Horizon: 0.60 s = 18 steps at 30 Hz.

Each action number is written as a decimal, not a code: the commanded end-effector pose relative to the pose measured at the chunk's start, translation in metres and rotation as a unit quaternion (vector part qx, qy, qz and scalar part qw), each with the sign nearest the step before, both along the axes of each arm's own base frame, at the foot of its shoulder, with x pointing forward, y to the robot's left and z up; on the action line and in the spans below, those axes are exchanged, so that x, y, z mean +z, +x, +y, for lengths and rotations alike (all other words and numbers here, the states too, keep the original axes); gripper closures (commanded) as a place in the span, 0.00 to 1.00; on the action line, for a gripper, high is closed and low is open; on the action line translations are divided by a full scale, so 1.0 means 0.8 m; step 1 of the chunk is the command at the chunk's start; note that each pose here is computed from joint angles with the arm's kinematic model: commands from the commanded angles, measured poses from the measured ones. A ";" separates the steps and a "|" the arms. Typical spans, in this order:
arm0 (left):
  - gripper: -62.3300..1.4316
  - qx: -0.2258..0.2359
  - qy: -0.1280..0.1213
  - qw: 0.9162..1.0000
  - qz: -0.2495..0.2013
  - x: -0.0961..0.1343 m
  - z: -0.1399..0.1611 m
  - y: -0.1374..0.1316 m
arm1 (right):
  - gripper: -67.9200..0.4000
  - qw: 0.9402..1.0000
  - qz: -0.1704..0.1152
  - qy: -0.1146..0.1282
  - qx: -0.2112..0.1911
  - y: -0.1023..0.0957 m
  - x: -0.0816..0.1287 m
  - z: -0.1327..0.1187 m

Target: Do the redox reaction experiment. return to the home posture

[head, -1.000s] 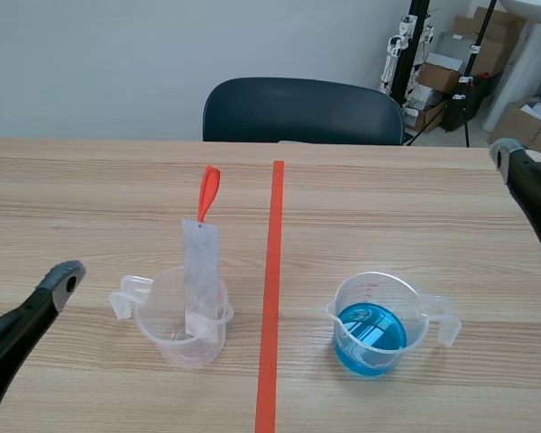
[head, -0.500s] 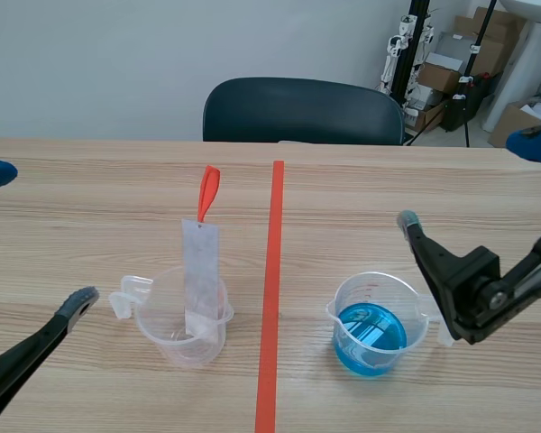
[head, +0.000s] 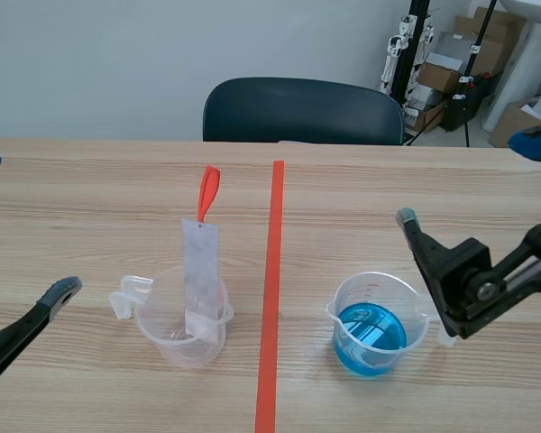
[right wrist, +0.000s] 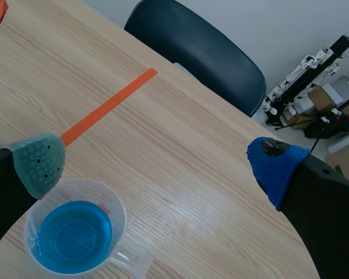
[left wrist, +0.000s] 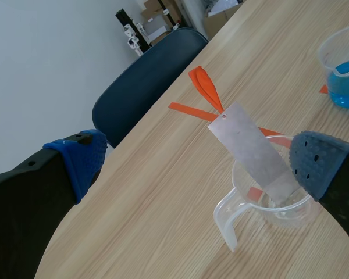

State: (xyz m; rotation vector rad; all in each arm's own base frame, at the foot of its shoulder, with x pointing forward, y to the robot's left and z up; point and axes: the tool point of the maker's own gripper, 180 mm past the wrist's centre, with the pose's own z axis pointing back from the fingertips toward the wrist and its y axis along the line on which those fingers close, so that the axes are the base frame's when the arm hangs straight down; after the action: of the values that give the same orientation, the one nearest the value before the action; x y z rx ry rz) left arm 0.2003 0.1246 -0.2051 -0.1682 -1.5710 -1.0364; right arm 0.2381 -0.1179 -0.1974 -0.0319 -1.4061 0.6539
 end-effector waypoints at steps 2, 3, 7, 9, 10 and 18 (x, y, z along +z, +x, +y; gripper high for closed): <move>0.00 0.000 -0.010 1.000 -0.008 0.007 -0.002 0.001 | 0.00 0.999 -0.033 0.001 0.005 0.005 0.021 0.000; 0.00 0.000 -0.011 1.000 -0.009 0.008 -0.002 0.001 | 0.00 0.999 -0.033 0.001 0.005 0.005 0.021 0.000; 0.00 0.000 -0.011 1.000 -0.009 0.008 -0.002 0.001 | 0.00 0.999 -0.033 0.001 0.005 0.005 0.021 0.000; 0.00 0.000 -0.011 1.000 -0.009 0.008 -0.002 0.001 | 0.00 0.999 -0.033 0.001 0.005 0.005 0.021 0.000; 0.00 0.000 -0.011 1.000 -0.009 0.008 -0.002 0.001 | 0.00 0.999 -0.033 0.001 0.005 0.005 0.021 0.000; 0.00 0.001 -0.012 1.000 -0.009 0.008 -0.002 0.001 | 0.00 0.999 -0.043 -0.001 -0.008 0.011 0.026 -0.006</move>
State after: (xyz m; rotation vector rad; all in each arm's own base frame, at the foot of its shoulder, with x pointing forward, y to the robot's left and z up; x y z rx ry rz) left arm 0.2002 0.1244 -0.2051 -0.1696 -1.5719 -1.0355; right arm 0.2424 -0.1214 -0.1895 -0.0544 -1.4436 0.6381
